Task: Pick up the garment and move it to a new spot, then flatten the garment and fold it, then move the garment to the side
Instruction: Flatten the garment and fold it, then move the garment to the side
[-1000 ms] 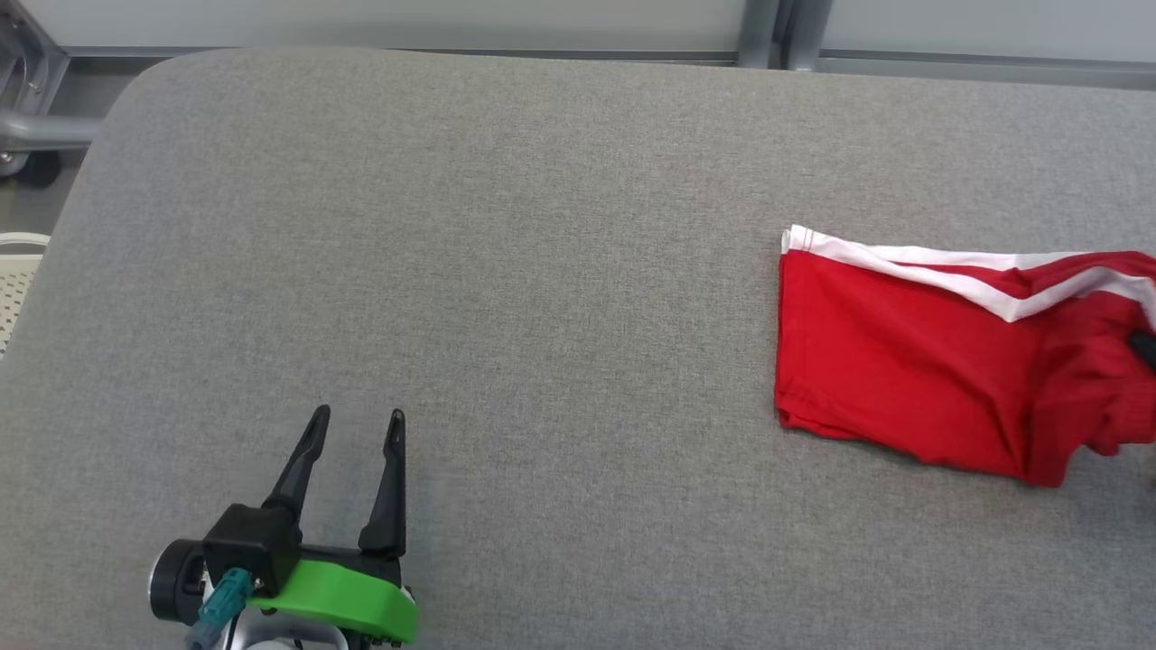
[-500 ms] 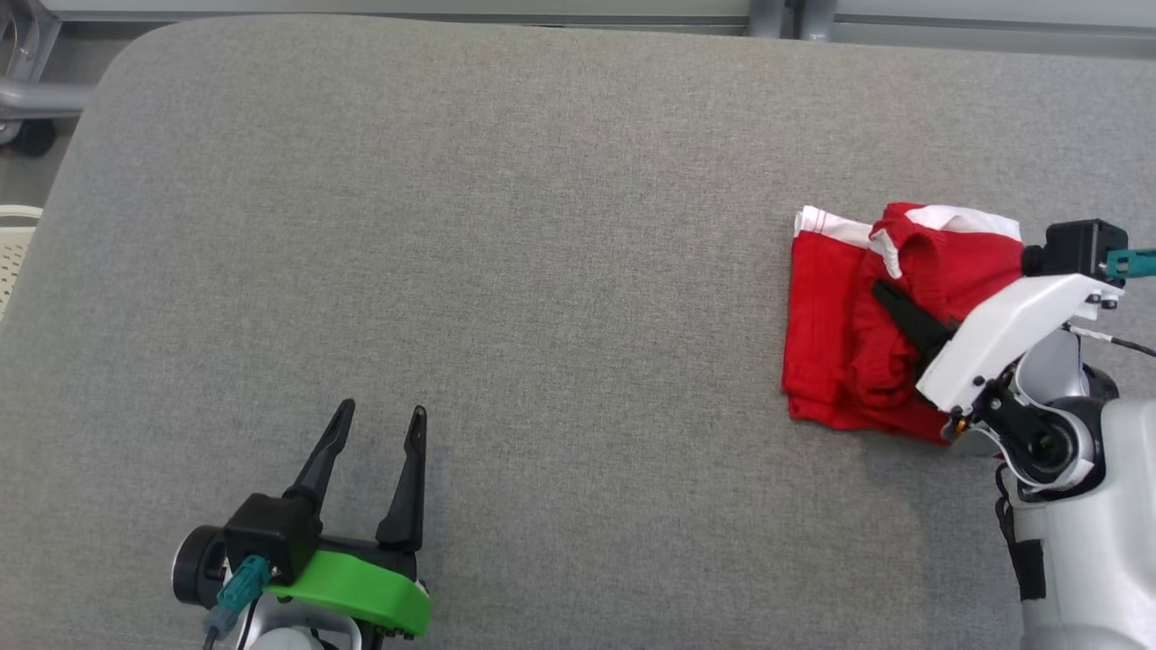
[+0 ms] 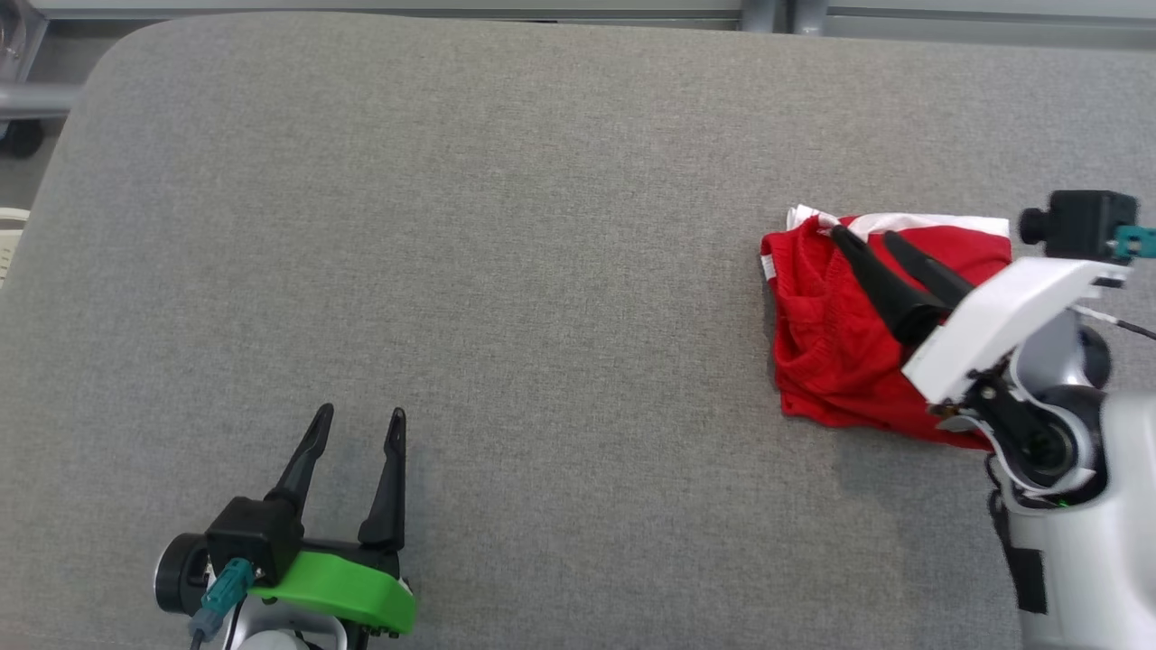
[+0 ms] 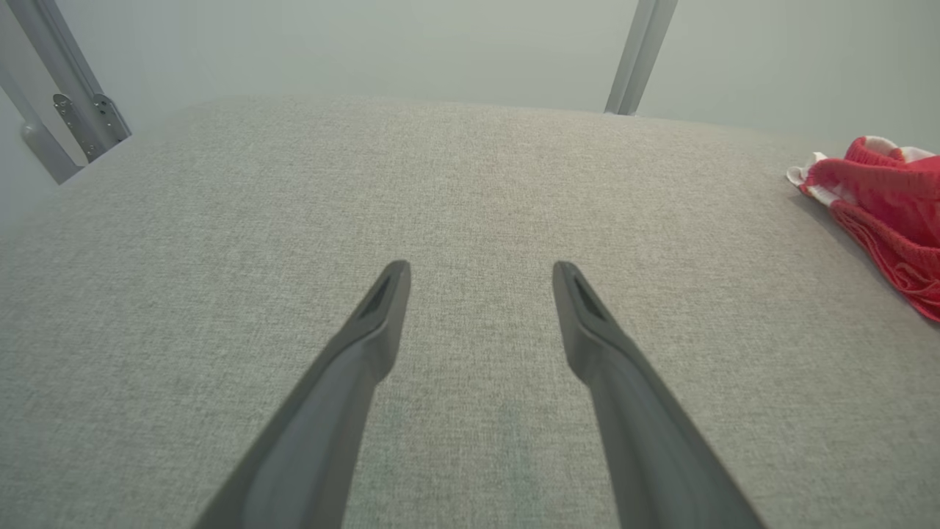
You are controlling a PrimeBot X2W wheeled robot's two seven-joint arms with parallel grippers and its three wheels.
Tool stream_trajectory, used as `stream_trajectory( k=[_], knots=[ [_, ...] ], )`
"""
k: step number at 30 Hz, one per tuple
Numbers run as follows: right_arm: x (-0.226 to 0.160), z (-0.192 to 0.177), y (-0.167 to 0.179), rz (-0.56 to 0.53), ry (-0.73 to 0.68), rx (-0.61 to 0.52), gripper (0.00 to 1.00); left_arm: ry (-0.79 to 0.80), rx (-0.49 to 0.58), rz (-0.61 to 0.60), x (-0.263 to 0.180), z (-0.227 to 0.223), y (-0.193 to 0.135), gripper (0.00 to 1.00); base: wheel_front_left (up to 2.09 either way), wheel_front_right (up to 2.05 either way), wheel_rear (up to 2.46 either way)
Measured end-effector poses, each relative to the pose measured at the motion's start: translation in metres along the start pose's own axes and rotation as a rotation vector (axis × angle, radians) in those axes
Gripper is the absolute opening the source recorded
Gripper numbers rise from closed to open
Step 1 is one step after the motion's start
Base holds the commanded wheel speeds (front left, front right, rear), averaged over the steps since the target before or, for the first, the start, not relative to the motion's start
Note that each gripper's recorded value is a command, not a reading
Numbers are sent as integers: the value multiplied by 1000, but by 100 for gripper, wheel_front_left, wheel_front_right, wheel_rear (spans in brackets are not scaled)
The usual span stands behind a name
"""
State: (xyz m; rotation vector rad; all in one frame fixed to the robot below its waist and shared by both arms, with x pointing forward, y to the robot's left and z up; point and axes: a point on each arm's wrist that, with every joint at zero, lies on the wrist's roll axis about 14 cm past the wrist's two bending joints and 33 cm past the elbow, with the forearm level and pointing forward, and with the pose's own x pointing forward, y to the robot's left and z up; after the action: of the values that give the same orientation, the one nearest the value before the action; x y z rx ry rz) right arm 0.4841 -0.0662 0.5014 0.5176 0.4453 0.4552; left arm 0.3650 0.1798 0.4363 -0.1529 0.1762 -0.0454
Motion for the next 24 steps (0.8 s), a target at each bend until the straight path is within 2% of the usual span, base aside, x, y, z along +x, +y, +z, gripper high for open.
stream_trajectory(
  k=[2,6,9,12,18,22,23,24],
  knots=[
    [-16,10,-17,-61,-31,-21,100,-10,-1,-3,1,2,-2,100,0,0,0],
    [-46,10,-72,-236,8,-64,100,-9,-5,-18,5,1,-9,100,0,0,0],
    [-58,3,-104,-337,46,-57,100,6,-2,-27,9,-4,-10,100,0,0,0],
    [-61,-8,-125,-393,78,-25,100,21,2,-35,14,-9,-11,100,0,0,0],
    [-44,-34,-137,-396,146,76,100,33,6,-40,23,-14,-10,100,0,0,0],
    [-22,-46,-132,-342,168,158,100,41,8,-39,27,-18,-9,100,0,0,0],
    [-17,-45,-128,-323,165,166,49,41,9,-38,27,-18,-9,100,0,0,0],
    [-13,-44,-123,-308,163,165,17,40,11,-37,27,-17,-9,100,0,0,0]
  ],
)
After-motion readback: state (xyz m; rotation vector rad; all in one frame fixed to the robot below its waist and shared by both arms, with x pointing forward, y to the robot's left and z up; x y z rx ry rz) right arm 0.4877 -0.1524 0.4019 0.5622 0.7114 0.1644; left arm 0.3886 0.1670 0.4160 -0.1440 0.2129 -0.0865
